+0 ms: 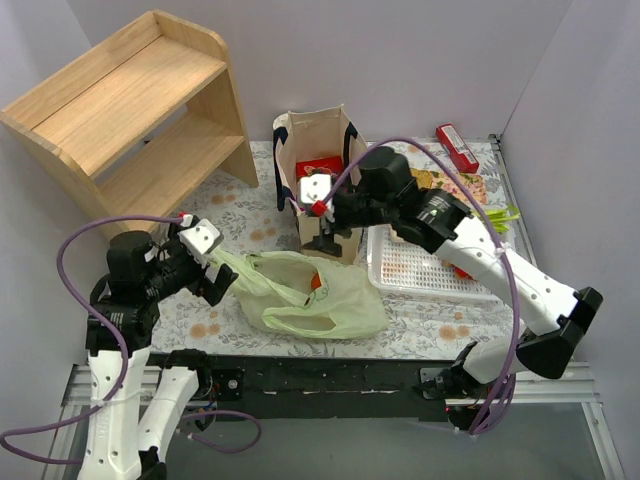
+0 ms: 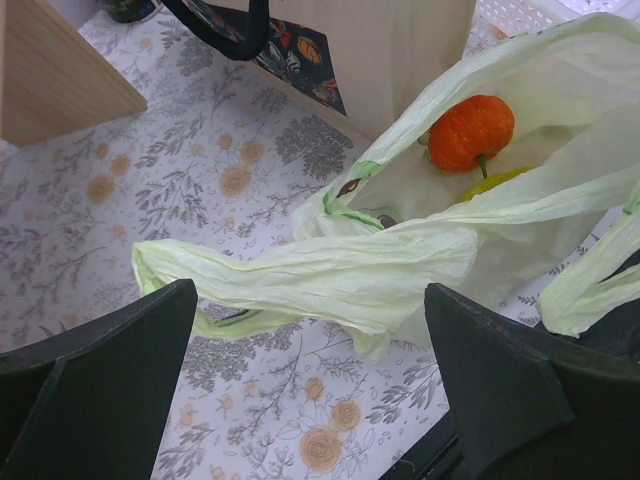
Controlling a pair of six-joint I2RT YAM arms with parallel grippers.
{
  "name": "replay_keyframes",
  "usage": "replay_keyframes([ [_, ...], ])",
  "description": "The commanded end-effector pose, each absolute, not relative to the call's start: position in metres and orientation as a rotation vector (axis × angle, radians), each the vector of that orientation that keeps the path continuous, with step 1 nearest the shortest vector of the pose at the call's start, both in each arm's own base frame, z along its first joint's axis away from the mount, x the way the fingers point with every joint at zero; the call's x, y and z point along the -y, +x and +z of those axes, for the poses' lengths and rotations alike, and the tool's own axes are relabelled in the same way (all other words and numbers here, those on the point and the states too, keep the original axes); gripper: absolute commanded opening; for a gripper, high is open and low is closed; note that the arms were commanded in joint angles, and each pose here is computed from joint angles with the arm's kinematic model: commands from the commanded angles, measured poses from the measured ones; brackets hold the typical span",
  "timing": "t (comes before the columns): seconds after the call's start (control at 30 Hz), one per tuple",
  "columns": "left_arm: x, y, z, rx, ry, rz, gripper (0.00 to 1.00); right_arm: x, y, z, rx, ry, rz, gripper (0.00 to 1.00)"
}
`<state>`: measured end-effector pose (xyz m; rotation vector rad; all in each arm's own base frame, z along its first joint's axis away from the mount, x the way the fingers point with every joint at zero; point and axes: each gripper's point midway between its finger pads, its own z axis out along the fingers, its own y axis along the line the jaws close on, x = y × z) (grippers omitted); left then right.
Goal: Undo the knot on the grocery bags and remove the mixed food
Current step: Place the fake vegetable in the bin, then pick up the fake fruit from the takeout bag.
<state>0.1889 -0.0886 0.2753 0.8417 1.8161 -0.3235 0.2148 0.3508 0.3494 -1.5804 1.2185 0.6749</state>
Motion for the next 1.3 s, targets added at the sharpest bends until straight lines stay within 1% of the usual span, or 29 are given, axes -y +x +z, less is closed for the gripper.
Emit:
replay_keyframes([
  [0.0, 0.082, 0.173, 0.299, -1.789, 0.901, -0.251, 0.98, -0.387, 0.183, 0.331, -1.250, -1.617, 0.827, 0.96],
  [0.03, 0.082, 0.170, 0.302, -1.796, 0.871, -0.266, 0.98, -0.391, 0.187, 0.325, -1.282, -1.598, 0.784, 0.98],
  [0.1, 0.091, 0.165, 0.310, -1.781, 0.834, -0.342, 0.98, -0.402, 0.180, 0.298, -1.332, -1.628, 0.741, 0.98],
  [0.13, 0.098, 0.161, 0.311, -1.772, 0.842, -0.394, 0.98, -0.400, 0.191, 0.290, -1.379, -1.600, 0.659, 0.98],
  [0.2, 0.107, 0.156, 0.307, -1.768, 0.860, -0.467, 0.98, -0.402, 0.197, 0.277, -1.430, -1.558, 0.595, 0.96],
  [0.27, 0.112, 0.164, 0.313, -1.731, 0.849, -0.500, 0.98, -0.398, 0.207, 0.268, -1.478, -1.536, 0.526, 0.85],
  [0.3, 0.114, 0.171, 0.308, -1.736, 0.845, -0.514, 0.98, -0.396, 0.208, 0.262, -1.492, -1.547, 0.510, 0.73],
  [0.33, 0.118, 0.179, 0.315, -1.685, 0.865, -0.522, 0.98, -0.395, 0.208, 0.259, -1.492, -1.557, 0.505, 0.68],
  [0.37, 0.122, 0.183, 0.317, -1.658, 0.890, -0.537, 0.98, -0.396, 0.204, 0.264, -1.467, -1.567, 0.527, 0.61],
  [0.4, 0.126, 0.192, 0.314, -1.664, 0.911, -0.571, 0.98, -0.397, 0.200, 0.269, -1.423, -1.594, 0.544, 0.46],
  [0.43, 0.129, 0.197, 0.316, -1.641, 0.934, -0.586, 0.98, -0.399, 0.197, 0.274, -1.391, -1.604, 0.566, 0.34],
  [0.47, 0.135, 0.199, 0.316, -1.628, 0.963, -0.640, 0.98, -0.401, 0.190, 0.282, -1.360, -1.608, 0.608, 0.16],
  [0.5, 0.137, 0.203, 0.314, -1.630, 0.977, -0.659, 0.98, -0.404, 0.190, 0.289, -1.339, -1.590, 0.620, 0.02],
  [0.57, 0.141, 0.214, 0.304, -1.657, 0.995, -0.704, 0.98, -0.406, 0.187, 0.298, -1.308, -1.581, 0.645, 0.01],
  [0.73, 0.141, 0.228, 0.295, -1.635, 1.042, -0.690, 0.98, -0.414, 0.182, 0.323, -1.178, -1.614, 0.661, 0.01],
  [0.93, 0.153, 0.219, 0.300, -1.667, 1.040, -0.839, 0.98, -0.435, 0.192, 0.348, -1.128, -1.569, 0.668, 0.01],
  [0.97, 0.154, 0.216, 0.304, -1.659, 1.038, -0.837, 0.98, -0.438, 0.195, 0.362, -1.102, -1.547, 0.664, 0.01],
  [1.07, 0.152, 0.210, 0.309, -1.658, 1.019, -0.818, 0.98, -0.452, 0.202, 0.365, -1.099, -1.543, 0.667, 0.01],
  [1.1, 0.151, 0.207, 0.314, -1.648, 1.013, -0.795, 0.98, -0.456, 0.203, 0.379, -1.076, -1.522, 0.671, 0.01],
  [1.13, 0.148, 0.207, 0.312, -1.666, 1.000, -0.772, 0.98, -0.463, 0.207, 0.374, -1.088, -1.528, 0.670, 0.01],
  [1.2, 0.144, 0.204, 0.321, -1.658, 0.987, -0.723, 0.98, -0.469, 0.209, 0.381, -1.076, -1.517, 0.666, 0.01],
  [1.27, 0.132, 0.208, 0.323, -1.695, 0.945, -0.617, 0.98, -0.478, 0.211, 0.371, -1.089, -1.533, 0.654, 0.01],
])
